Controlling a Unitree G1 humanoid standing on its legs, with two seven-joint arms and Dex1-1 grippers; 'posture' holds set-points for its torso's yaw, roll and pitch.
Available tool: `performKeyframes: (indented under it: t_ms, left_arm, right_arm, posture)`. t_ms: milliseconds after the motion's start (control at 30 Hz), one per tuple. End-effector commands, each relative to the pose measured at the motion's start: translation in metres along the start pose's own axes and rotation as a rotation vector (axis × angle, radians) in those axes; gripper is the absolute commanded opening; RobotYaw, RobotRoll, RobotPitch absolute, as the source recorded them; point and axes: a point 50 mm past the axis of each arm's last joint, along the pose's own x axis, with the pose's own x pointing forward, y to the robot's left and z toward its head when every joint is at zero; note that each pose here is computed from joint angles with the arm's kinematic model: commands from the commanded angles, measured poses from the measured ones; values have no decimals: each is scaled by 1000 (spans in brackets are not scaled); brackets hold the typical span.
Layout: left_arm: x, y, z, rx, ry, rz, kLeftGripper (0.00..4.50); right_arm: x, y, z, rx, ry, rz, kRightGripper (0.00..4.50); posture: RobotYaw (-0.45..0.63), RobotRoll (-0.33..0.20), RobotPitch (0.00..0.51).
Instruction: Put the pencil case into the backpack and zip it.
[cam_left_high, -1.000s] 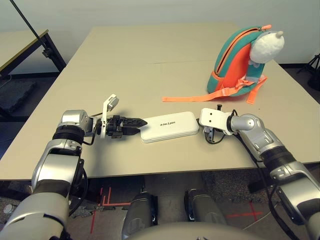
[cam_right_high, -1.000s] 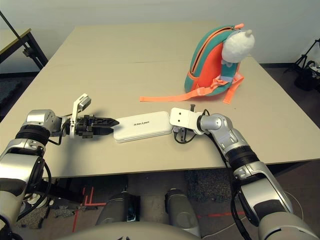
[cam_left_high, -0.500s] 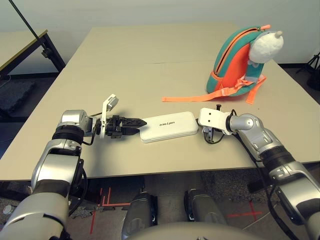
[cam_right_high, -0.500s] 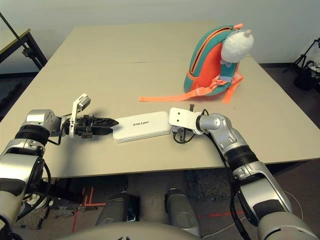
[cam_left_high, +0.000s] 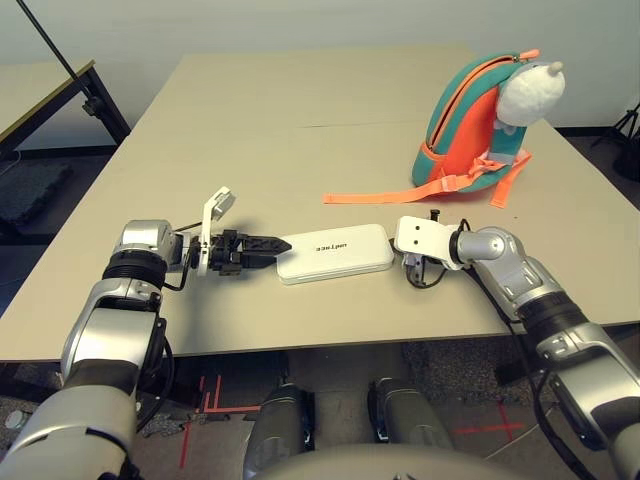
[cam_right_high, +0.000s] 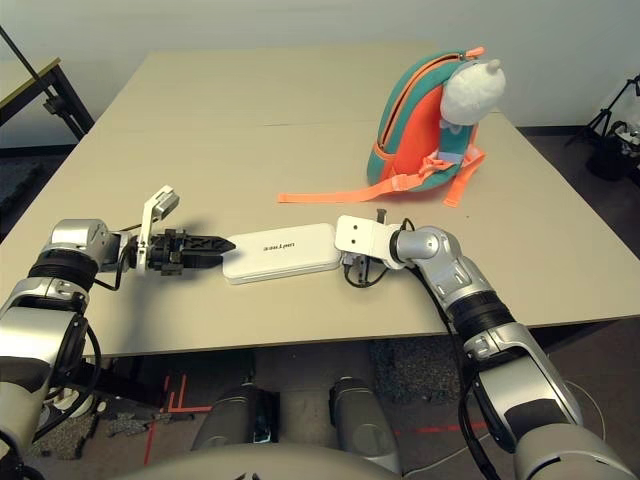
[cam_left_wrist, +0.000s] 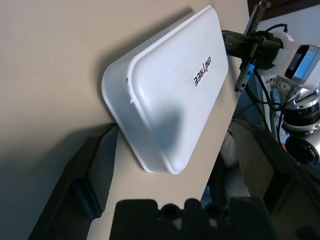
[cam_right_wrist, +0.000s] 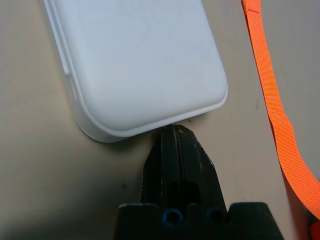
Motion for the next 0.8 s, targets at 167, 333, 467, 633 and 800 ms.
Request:
performKeyframes:
  t_ms: [167,333,467,633,800]
  left_arm:
    - [3,6,-6,-20,35,34,4500]
    - [2,6,-6,-34,43,32,4500]
    - [4,5,-6,-36,57,21,4500]
    - [5,3,-5,-35,62,11,4500]
    - [7,2,-4,-28,69,9,4500]
  right_arm:
    - [3,-6,12,-75,-42,18,48]
    - [4,-6,14,-81,-53,22,48]
    - [10,0,21,-87,-80,46,48]
    - [16,8,23,-95,-88,76,48]
    - [20,15,20,-100,-77,99,48]
  posture:
    - [-199,0,2]
    - [-201,0,3]
    - [-204,0,2]
    - [-210,0,0]
    - [-212,0,0]
